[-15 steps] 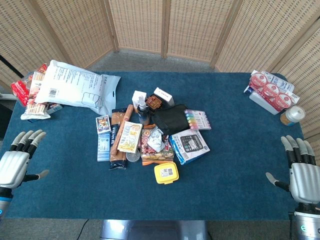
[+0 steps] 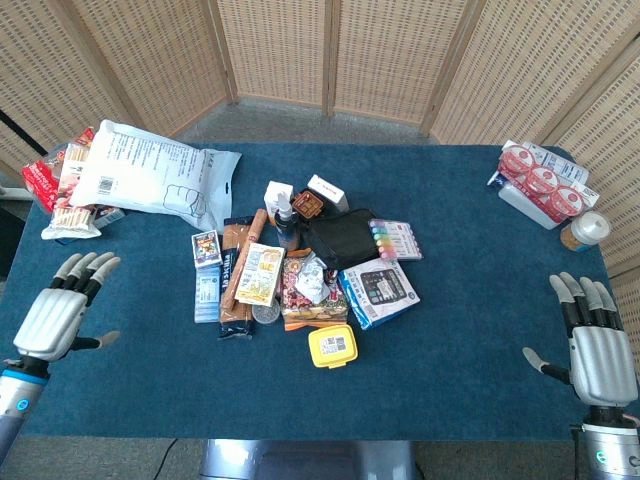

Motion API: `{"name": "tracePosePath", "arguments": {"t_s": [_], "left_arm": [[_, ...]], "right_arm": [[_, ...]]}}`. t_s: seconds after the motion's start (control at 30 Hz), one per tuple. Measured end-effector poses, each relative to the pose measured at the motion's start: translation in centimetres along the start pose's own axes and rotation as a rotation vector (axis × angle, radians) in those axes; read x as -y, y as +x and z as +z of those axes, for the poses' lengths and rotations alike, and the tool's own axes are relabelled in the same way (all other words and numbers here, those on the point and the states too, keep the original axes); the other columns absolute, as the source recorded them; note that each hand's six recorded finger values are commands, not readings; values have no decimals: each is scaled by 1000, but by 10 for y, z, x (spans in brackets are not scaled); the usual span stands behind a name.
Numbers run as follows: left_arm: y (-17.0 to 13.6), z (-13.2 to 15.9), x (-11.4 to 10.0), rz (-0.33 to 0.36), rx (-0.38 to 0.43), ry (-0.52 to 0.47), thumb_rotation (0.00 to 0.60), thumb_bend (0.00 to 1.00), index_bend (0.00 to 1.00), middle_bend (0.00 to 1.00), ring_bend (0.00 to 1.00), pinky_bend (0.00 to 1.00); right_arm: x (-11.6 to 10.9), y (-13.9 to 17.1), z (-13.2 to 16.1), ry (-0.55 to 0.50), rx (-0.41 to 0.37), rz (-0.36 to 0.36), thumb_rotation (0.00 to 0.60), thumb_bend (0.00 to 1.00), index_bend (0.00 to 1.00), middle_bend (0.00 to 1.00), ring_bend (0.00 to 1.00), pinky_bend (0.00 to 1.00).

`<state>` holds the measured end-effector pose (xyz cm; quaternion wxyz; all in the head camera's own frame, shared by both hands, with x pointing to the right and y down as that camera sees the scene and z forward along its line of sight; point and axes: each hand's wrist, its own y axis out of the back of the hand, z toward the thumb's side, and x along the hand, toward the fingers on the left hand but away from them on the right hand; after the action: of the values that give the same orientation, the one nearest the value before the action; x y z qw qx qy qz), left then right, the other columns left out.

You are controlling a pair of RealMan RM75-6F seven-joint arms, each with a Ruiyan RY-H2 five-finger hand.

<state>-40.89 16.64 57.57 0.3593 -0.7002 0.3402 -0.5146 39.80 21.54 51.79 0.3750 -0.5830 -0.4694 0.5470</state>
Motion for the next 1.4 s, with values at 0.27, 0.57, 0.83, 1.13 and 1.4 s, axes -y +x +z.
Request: {"name": "tracePosePath", "arguments": {"t_s": [0.27, 0.57, 0.83, 1.13, 1.4], "left_arm": [[71, 49, 23, -74, 147, 26, 600, 65, 0, 0, 0, 0], [123, 89, 54, -149, 190, 62, 600, 64, 0, 0, 0, 0], [147, 118, 66, -190, 213, 86, 600, 65, 0, 0, 0, 0], [163, 147, 74, -222, 231, 118, 600, 65, 0, 0, 0, 0], [178, 173, 84, -241, 255, 159, 600, 66, 80, 0, 0, 31]], "right_arm": [[-2, 1, -1, -9, 1, 1, 600, 0, 0, 0, 0, 0], [-4, 1, -3, -19, 5, -1, 600, 0, 0, 0, 0, 0], [-4, 0, -4, -25, 3, 1, 600, 0, 0, 0, 0, 0], [-6, 1, -4, -33, 0, -1, 600, 0, 0, 0, 0, 0], [-8, 2, -4, -43, -6, -6, 600, 0, 0, 0, 0, 0]]}}
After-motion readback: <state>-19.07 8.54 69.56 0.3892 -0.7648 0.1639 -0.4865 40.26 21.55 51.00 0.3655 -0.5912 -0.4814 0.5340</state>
